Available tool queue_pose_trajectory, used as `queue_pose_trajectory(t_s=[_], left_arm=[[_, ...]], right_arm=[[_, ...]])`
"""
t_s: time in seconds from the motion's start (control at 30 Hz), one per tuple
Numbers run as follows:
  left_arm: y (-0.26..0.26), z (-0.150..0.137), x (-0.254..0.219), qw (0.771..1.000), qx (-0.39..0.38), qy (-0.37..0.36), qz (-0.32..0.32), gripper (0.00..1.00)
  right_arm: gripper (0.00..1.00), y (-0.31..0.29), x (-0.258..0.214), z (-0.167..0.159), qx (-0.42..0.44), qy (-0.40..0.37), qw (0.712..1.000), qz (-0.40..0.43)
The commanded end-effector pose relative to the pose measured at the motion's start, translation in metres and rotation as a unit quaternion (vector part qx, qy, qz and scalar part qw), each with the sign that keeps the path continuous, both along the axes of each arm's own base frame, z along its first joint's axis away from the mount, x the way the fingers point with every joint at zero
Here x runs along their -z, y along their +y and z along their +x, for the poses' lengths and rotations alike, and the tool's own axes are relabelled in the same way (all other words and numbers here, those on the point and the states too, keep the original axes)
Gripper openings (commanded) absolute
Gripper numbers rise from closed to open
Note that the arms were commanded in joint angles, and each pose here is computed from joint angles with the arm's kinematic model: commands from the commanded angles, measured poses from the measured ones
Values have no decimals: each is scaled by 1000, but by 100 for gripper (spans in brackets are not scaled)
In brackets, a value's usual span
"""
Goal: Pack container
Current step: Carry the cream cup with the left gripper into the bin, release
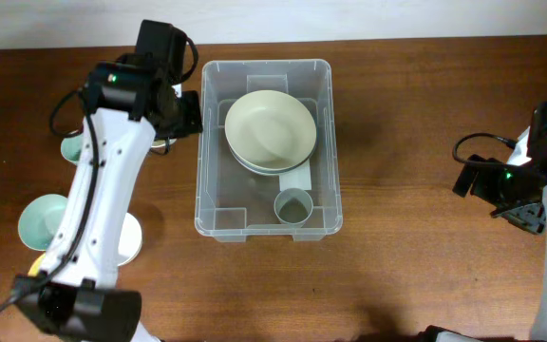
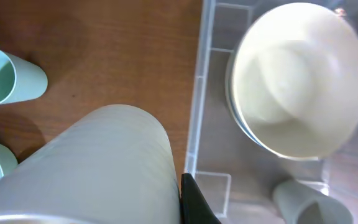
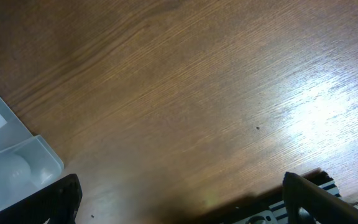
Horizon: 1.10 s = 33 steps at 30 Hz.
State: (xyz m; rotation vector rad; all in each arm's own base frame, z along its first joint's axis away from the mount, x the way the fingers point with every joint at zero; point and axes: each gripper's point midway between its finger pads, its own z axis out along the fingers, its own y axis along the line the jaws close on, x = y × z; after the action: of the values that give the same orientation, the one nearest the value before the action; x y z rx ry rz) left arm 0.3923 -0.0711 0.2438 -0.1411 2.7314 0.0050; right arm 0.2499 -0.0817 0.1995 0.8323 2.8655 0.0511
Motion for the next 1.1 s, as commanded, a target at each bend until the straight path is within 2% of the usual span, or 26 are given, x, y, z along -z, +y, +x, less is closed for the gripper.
queue_pose_trajectory(t_s=[0.0, 0.4, 0.77, 1.07], left_arm=[[-10, -8, -12, 1000, 13, -11, 2, 0], [-63, -29, -12, 998, 53, 1, -31, 0], [-167, -60, -14, 991, 106, -17, -84, 0], [-228, -92, 40, 980, 154, 80, -97, 1]], right_arm=[[99, -1, -7, 1, -4, -12, 1000, -4], [99, -1, -7, 0, -4, -11, 1000, -4], [99, -1, -7, 1, -4, -11, 1000, -4], [99, 0, -7, 0, -4, -11, 1000, -4]])
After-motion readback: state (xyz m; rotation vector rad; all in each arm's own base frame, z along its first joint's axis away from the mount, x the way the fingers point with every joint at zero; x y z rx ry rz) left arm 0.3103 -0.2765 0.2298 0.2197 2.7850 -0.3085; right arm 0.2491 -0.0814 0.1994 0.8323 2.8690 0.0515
